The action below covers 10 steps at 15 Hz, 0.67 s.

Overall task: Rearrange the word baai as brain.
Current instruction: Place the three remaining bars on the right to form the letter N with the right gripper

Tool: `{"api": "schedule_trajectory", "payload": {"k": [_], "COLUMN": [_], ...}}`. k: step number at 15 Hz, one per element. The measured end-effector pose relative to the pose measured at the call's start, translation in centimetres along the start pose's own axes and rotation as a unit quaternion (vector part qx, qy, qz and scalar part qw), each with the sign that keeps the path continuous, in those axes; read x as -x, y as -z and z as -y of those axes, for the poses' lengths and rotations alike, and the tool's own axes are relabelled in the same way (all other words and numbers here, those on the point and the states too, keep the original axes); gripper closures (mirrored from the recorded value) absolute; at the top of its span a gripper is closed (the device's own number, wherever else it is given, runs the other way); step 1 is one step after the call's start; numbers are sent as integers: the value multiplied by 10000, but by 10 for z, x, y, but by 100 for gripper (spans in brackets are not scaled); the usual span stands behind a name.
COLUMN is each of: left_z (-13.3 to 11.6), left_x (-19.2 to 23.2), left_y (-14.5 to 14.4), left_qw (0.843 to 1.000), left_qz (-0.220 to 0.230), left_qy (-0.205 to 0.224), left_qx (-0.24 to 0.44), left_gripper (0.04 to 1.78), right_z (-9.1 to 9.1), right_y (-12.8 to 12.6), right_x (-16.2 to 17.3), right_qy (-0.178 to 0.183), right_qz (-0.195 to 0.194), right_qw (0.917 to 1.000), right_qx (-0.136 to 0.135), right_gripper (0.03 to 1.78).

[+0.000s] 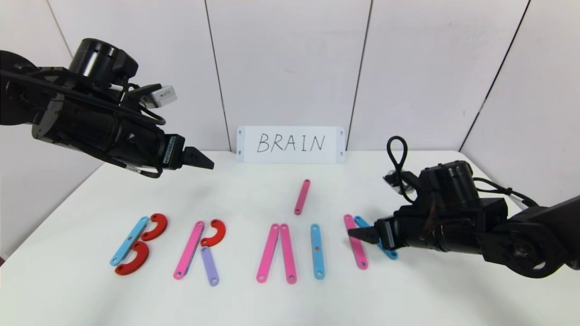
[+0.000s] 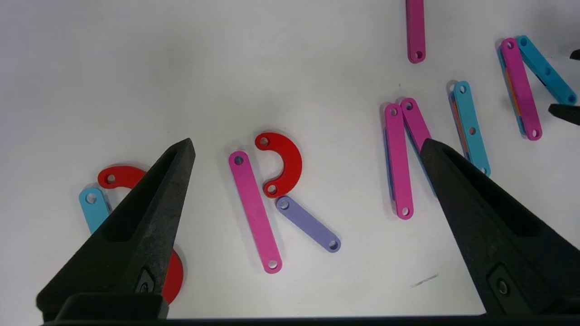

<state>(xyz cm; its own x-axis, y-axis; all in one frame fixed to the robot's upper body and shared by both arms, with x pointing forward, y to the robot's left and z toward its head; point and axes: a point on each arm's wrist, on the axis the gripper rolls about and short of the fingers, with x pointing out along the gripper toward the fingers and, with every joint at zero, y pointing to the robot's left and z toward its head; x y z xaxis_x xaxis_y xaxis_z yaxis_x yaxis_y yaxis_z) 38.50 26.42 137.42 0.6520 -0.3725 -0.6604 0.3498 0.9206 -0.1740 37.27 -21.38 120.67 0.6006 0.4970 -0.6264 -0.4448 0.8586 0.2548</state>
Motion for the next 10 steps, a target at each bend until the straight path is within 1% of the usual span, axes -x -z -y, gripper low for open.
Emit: {"api": "schedule_trajectory", "payload": {"k": [2, 4, 7, 10], "left_z": [0, 1, 1, 1], "left_x": [0, 0, 0, 0], "left_y": [0, 0, 0, 0], "left_qw": [10000, 10000, 10000, 10000], "left_qz": [-3, -4, -5, 0], "left_qy": [-2, -1, -3, -5], "left_qx": [-3, -5, -5, -4], "left_gripper": [8, 8, 8, 8], "right_z": [-10, -27, -46, -54], "right_y": [-15, -33, -54, -66], "right_x": [-3, -11, -37, -68], "right_qy": [258, 416, 739, 982], "right_qz": [276, 558, 879, 1045], "right_qw": [9992, 9972, 9927, 9888], "right_qx": [142, 268, 365, 404], "right_gripper": [7, 7, 7, 7]}}
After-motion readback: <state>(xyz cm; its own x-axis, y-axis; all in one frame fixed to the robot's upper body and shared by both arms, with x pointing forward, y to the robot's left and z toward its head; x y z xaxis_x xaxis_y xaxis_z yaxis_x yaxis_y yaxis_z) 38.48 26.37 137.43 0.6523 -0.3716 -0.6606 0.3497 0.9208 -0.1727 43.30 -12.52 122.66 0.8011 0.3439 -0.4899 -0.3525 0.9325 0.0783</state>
